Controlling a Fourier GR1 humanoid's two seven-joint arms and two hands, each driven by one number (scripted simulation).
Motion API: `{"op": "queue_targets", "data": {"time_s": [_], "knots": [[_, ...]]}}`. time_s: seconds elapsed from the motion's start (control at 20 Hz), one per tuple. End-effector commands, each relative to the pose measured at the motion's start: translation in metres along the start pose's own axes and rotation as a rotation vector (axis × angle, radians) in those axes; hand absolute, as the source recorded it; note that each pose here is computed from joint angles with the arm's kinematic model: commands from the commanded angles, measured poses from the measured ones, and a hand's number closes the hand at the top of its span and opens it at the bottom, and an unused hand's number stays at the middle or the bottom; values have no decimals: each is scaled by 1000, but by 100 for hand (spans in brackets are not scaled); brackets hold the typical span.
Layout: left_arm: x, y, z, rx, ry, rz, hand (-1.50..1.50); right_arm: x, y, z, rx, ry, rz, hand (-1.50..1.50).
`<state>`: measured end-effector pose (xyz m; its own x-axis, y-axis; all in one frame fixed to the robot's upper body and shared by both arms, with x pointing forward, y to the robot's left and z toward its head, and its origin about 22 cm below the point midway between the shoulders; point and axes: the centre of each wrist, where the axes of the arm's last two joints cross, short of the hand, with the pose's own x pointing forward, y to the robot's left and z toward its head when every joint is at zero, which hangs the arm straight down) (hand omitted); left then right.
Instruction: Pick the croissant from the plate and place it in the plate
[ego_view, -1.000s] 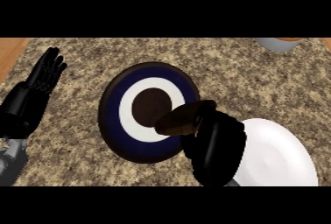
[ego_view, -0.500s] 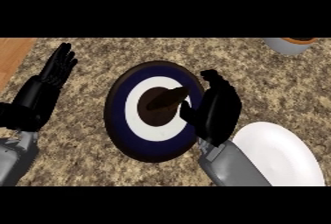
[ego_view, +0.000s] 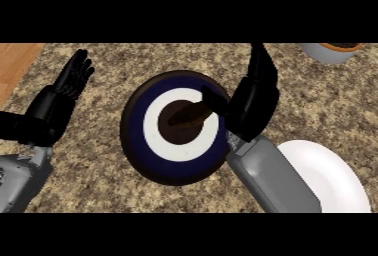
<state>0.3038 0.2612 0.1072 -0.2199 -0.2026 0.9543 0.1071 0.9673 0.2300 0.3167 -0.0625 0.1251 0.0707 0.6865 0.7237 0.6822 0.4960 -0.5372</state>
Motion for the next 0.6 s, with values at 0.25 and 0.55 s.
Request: {"op": "queue_targets", "data": {"time_s": [0.25, 0.55], "knots": [[-10, 8, 0, 26, 37, 2, 0, -2, -8, 5, -148, 215, -368, -150], [-13, 8, 5, 61, 51, -3, 0, -37, -21, 33, -202, 244, -444, -150]]}}
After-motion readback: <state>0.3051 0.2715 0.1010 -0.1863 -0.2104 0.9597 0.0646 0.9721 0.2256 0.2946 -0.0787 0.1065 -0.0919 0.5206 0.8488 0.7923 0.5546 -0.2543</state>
